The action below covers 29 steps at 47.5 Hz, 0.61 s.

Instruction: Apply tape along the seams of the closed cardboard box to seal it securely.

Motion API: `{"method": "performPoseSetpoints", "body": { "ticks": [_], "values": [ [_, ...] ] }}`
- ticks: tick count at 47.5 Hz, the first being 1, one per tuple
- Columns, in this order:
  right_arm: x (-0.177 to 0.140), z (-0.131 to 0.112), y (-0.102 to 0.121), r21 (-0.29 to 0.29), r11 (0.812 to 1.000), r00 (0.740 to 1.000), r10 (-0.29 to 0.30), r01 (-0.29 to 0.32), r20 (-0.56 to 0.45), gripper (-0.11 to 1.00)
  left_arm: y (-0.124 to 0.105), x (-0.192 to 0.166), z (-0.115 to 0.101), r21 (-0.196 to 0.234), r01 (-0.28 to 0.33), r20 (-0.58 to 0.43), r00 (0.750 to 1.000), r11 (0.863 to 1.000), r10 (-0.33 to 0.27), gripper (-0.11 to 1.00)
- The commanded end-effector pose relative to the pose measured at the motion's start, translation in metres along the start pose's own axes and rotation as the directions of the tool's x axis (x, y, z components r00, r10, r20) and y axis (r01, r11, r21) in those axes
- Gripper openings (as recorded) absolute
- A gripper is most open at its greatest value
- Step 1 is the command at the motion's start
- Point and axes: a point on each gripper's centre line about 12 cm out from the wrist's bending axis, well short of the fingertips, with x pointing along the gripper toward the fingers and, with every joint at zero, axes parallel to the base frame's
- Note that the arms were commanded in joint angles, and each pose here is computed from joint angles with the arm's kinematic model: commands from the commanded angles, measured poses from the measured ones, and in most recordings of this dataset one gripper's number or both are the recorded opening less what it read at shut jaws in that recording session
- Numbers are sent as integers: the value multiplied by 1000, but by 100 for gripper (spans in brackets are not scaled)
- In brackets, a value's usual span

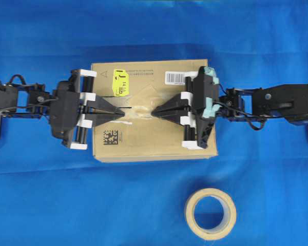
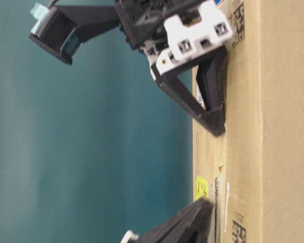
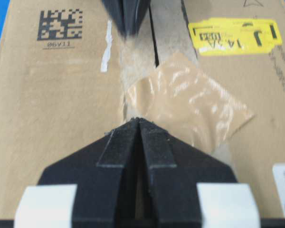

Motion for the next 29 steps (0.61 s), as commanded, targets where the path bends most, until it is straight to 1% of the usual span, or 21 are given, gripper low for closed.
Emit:
{"method": "performPoseSetpoints", "body": {
  "ticks": [1, 9, 14, 20, 22, 29],
  "values": [
    [-12, -1, 7, -4, 1000, 1000, 19, -18, 1, 0, 4, -13, 15, -5, -15, 61, 998, 1000, 15, 0],
    [-43, 27, 13, -19, 999, 995, 43, -41, 87, 0, 9, -35, 31, -7, -36, 137, 990, 999, 37, 0],
    [-64, 40, 15, -36, 998, 992, 53, -49, 111, 0, 12, -56, 41, -10, -46, 180, 983, 999, 47, 0],
    [-91, 54, 18, -51, 997, 987, 66, -59, 149, 0, 14, -78, 46, -16, -53, 209, 976, 998, 55, 0],
    [-102, 57, 18, -56, 997, 984, 70, -62, 163, 0, 14, -86, 47, -29, -53, 222, 973, 998, 58, 0],
    [-136, 61, 17, -60, 996, 974, 82, -71, 212, 0, 14, -113, 48, -106, -37, 247, 967, 994, 62, 0]
  ]
}}
